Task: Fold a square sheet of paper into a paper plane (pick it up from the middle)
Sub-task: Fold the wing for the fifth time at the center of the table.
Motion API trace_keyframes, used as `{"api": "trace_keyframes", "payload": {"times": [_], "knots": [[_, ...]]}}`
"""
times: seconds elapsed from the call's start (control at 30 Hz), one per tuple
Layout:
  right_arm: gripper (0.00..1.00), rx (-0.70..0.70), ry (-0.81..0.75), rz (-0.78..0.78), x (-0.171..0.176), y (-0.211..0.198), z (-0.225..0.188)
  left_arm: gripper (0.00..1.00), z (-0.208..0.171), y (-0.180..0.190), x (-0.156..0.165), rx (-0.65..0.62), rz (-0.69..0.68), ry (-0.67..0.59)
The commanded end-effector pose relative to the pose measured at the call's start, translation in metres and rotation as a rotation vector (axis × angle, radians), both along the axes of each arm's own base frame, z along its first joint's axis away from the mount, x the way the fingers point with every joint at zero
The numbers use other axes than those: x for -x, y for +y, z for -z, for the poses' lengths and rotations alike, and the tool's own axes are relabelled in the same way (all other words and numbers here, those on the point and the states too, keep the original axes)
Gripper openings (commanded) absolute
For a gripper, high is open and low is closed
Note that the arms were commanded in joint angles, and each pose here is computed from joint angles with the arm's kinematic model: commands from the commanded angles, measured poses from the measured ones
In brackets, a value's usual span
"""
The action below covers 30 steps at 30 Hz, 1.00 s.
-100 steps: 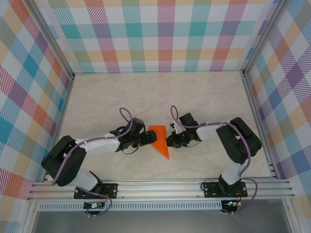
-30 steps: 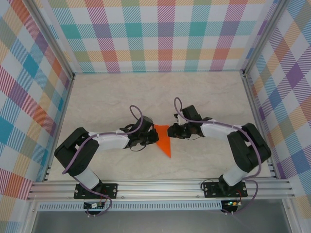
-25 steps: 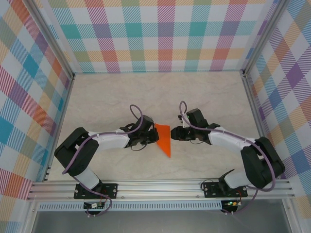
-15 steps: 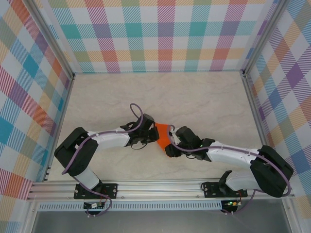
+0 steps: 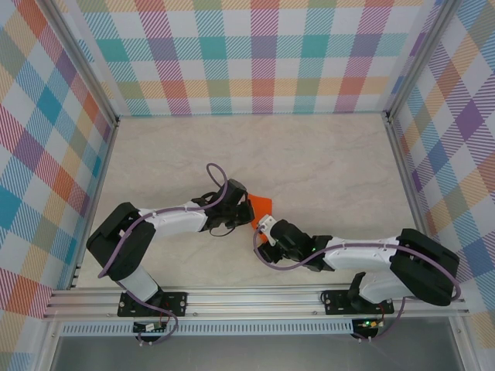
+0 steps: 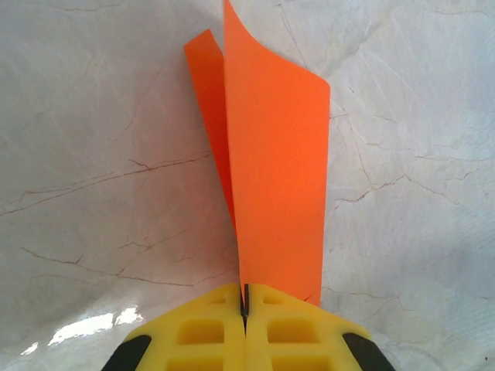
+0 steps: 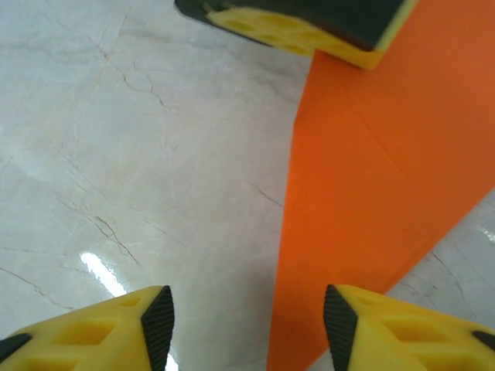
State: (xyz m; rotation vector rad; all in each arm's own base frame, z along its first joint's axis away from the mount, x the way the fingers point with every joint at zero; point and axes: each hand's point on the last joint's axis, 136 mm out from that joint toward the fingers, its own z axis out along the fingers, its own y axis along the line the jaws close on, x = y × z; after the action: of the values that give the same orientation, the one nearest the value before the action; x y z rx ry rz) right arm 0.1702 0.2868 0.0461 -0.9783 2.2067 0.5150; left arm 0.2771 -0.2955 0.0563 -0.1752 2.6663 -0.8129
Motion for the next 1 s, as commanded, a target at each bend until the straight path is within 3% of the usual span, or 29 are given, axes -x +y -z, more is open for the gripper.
{"api": "trace_keyframes", "payload": {"times": [0.0, 0.2, 0.97], "knots": [[0.58, -0.004, -0.124, -0.014, -0.014, 0.017, -0.015, 0.03, -0.011, -0.007, 0.001, 0.019, 0.012, 0.004], [0.57, 0.044, -0.200, -0.002, -0.025, 0.018, -0.010, 0.03, -0.009, -0.008, 0.002, 0.019, 0.011, 0.008], [0.31, 0.088, -0.263, 0.032, -0.040, 0.021, -0.006, 0.04, -0.008, -0.010, 0.000, 0.021, 0.012, 0.007]]}}
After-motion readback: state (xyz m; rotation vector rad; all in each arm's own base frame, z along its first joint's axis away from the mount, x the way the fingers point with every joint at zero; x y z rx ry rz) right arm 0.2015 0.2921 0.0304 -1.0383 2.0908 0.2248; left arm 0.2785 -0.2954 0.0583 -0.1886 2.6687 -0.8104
